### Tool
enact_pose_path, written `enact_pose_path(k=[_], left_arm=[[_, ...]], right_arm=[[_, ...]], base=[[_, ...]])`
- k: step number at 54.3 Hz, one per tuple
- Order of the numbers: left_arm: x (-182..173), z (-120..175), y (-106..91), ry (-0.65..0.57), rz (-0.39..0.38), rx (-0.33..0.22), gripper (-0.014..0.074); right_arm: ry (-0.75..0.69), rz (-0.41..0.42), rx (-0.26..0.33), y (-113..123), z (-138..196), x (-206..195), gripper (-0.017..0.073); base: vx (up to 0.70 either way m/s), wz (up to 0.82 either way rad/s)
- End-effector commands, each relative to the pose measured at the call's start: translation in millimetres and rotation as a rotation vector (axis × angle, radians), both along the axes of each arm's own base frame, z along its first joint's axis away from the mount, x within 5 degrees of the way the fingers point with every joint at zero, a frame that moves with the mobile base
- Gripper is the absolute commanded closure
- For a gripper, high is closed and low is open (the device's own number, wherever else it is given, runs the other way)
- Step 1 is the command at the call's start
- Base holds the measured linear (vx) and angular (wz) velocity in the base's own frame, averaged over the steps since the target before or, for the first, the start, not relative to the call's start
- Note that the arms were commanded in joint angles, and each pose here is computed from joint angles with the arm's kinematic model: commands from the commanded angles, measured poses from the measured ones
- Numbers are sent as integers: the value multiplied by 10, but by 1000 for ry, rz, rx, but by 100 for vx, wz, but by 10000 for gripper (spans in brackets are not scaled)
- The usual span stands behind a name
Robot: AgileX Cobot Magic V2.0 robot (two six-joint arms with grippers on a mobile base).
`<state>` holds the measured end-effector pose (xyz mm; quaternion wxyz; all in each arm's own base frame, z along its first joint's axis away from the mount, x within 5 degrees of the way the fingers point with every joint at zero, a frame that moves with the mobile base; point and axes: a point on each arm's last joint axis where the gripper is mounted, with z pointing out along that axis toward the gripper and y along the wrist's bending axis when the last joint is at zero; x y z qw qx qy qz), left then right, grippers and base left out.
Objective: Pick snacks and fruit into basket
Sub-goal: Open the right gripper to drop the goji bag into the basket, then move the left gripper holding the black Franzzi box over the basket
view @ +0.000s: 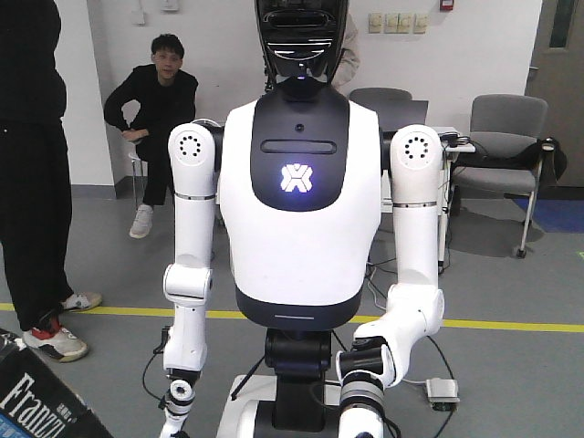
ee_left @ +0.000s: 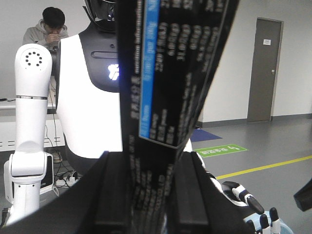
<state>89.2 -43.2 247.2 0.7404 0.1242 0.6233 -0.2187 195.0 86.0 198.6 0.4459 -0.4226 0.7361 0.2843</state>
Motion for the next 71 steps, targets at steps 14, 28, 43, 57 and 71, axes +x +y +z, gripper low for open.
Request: enact_pose_path(k=[14,28,43,57,71], left_arm=[[-19,161,-22,-79,-46,-78,594],[-60,140,-98,-40,-152,-94,594],[-85,148,-130,-1,-219,-167,594],[58,200,-169,41,-235,-171,594],[305,237,-397,72,-436,37,594]], right_arm=[[-59,6,182,59,241,37,52],[-122,72,334,99,512,-107,200],[-270,-113,606,-17,1040,-240,574],[-376,-289,733,-172,1325,-365,569],[-383,-412,685,-253,1355,-418,568]], base=[[0,0],[0,0],[0,0],[0,0],[0,0]])
